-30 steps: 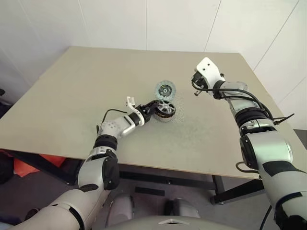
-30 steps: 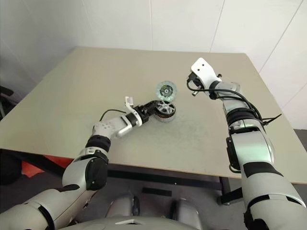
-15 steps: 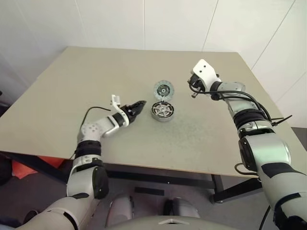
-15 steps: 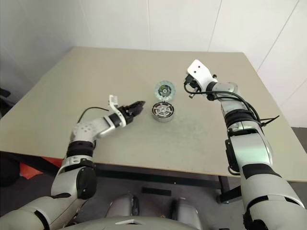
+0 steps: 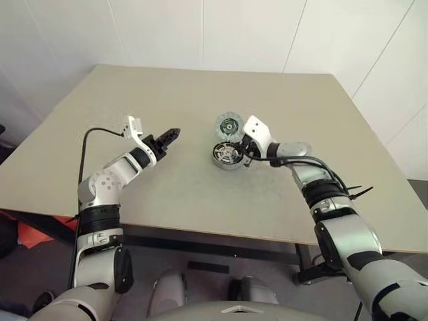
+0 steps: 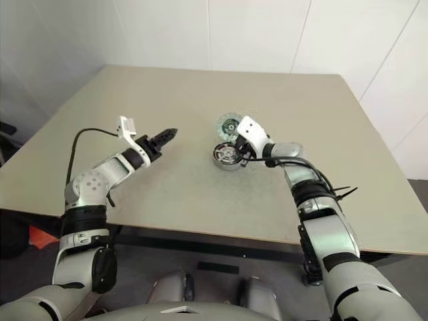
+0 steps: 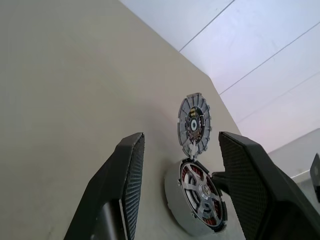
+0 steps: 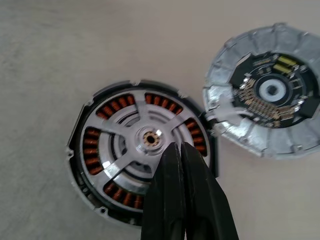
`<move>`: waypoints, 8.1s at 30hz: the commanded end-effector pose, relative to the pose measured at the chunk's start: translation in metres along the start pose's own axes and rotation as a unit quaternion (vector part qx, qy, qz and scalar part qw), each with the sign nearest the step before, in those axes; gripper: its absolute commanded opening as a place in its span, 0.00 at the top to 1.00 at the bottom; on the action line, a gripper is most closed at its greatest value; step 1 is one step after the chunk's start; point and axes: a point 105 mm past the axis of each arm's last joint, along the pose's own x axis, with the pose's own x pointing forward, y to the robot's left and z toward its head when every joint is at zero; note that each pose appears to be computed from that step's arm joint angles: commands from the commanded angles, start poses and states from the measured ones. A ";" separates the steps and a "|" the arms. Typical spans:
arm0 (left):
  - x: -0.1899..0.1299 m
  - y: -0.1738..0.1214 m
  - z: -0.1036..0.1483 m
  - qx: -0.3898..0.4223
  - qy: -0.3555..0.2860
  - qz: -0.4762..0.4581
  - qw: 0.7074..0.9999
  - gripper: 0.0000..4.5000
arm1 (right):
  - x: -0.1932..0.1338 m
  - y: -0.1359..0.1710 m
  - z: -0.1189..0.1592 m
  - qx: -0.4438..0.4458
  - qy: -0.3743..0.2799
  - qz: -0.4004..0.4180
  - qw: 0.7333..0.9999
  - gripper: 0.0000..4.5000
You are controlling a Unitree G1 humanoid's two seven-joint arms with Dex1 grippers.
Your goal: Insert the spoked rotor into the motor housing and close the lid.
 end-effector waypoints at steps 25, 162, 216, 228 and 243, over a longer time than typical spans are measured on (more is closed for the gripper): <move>0.004 -0.010 0.037 0.449 -0.017 0.028 0.893 0.43 | -0.034 -0.005 0.017 -0.319 0.170 0.227 0.904 0.43; -0.019 0.019 -0.032 0.446 0.037 0.060 0.892 0.43 | 0.044 0.044 0.084 0.354 0.163 0.038 0.920 0.51; -0.018 0.019 -0.003 0.290 0.054 0.006 0.955 0.43 | -0.060 0.040 0.075 -0.171 0.035 0.134 0.975 0.99; -0.024 0.027 0.005 0.299 0.038 0.036 0.953 0.43 | -0.022 0.039 0.104 -0.141 -0.009 0.108 0.984 0.99; -0.023 0.026 0.008 0.303 0.030 0.042 0.952 0.43 | 0.028 0.053 0.121 -0.064 -0.056 0.077 0.993 0.99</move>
